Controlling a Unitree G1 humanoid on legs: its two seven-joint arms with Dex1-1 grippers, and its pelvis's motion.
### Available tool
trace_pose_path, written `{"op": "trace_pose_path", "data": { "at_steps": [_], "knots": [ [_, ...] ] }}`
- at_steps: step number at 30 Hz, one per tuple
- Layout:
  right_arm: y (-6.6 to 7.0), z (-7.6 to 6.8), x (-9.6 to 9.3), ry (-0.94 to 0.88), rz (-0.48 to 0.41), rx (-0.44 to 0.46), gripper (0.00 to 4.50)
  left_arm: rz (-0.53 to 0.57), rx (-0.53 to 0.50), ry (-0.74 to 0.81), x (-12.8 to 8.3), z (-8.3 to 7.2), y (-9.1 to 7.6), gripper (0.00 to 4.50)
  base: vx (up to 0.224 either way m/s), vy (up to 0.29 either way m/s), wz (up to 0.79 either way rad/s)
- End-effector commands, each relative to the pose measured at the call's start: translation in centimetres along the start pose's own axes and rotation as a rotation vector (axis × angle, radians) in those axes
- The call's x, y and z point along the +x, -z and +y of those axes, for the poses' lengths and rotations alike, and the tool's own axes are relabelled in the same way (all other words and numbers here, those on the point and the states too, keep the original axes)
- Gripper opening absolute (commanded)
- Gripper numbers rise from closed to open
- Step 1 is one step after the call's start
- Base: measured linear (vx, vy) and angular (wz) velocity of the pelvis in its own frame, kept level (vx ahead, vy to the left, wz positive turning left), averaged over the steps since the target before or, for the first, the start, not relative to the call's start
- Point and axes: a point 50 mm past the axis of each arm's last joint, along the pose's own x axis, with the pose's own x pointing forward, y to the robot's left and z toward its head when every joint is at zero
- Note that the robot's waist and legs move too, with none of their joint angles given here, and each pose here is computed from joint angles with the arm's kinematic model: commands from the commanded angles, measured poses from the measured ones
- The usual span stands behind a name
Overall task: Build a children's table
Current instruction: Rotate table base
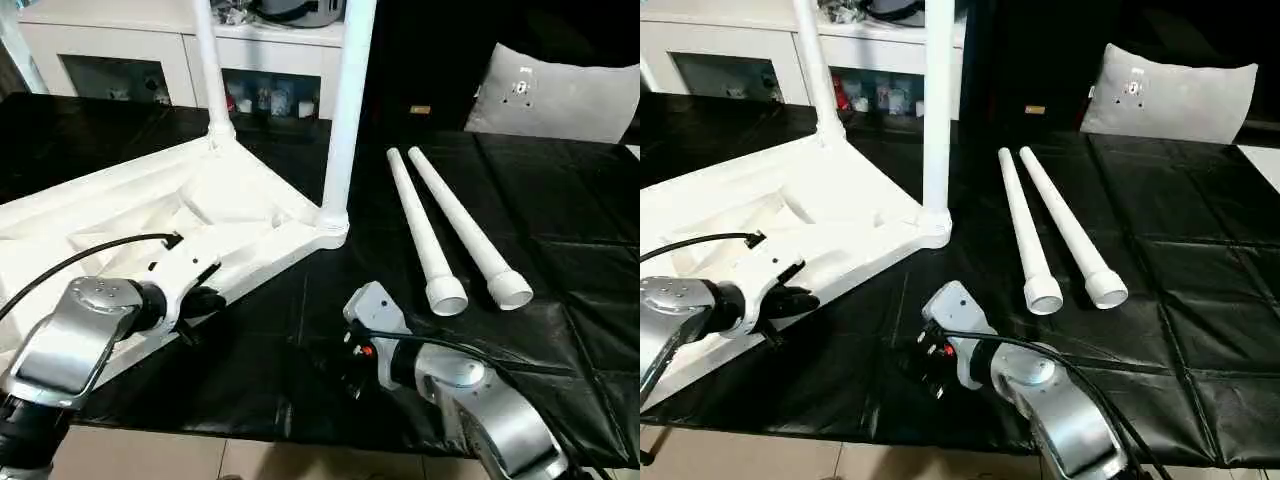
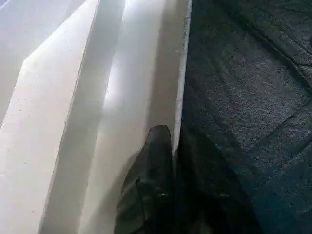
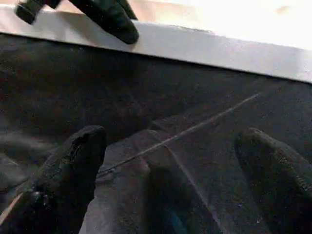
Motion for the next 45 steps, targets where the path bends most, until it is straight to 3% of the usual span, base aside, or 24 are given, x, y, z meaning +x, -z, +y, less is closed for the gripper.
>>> {"op": "trace_pose_path", "data": {
  "at_steps": [1,2,4,8,13,21,24,27,33,35,37,45],
  "knots": [
    [-0.2,-0.1,-0.3,0.002,-0.004,0.005,4.50,-0.038,-0.015,-0.038,0.4,0.5,-1.1,0.04,0.000,0.000,0.00],
    [-0.2,-0.1,-0.3,0.003,-0.004,0.005,4.50,-0.040,-0.016,-0.039,0.4,0.5,-1.1,0.01,0.000,0.000,0.00],
    [-0.2,-0.2,-0.6,0.004,-0.021,0.023,4.50,-0.116,-0.068,-0.040,2.0,0.9,-3.2,0.01,0.000,0.000,0.00],
    [-0.2,-0.2,-0.8,0.005,-0.029,0.030,4.50,-0.150,-0.098,-0.046,3.3,1.2,-4.4,0.01,0.000,0.000,0.00],
    [-0.8,0.1,-1.6,-0.061,-0.084,0.018,4.50,-0.236,-0.135,-0.083,6.1,2.2,-7.8,0.01,0.000,0.000,0.00],
    [-0.5,-0.1,-2.2,-0.050,-0.080,0.013,4.50,-0.323,-0.175,-0.090,8.0,2.2,-10.6,0.01,0.000,0.000,0.00],
    [-0.3,-0.2,-2.2,-0.041,-0.076,0.009,4.50,-0.345,-0.170,-0.079,8.4,2.0,-10.9,0.01,0.000,0.000,0.00],
    [-0.2,-0.3,-2.2,-0.031,-0.068,0.003,4.50,-0.367,-0.172,-0.059,8.4,1.9,-11.0,0.55,0.000,0.000,0.00],
    [-0.2,-0.2,-2.0,-0.035,-0.063,-0.004,4.50,-0.398,-0.158,-0.033,7.7,2.4,-10.6,0.91,0.000,0.000,0.00],
    [-0.2,-0.2,-1.9,-0.039,-0.063,-0.007,4.50,-0.406,-0.145,-0.021,7.1,2.5,-10.2,0.97,0.000,0.000,0.00],
    [-0.2,-0.1,-1.7,-0.049,-0.062,-0.015,4.50,-0.417,-0.125,-0.008,5.7,2.8,-9.3,1.30,0.000,0.000,0.00],
    [-0.2,0.1,-1.6,-0.066,-0.065,-0.015,4.50,-0.388,-0.053,-0.033,2.4,3.1,-6.8,1.30,0.000,0.000,0.00]
  ]
}}
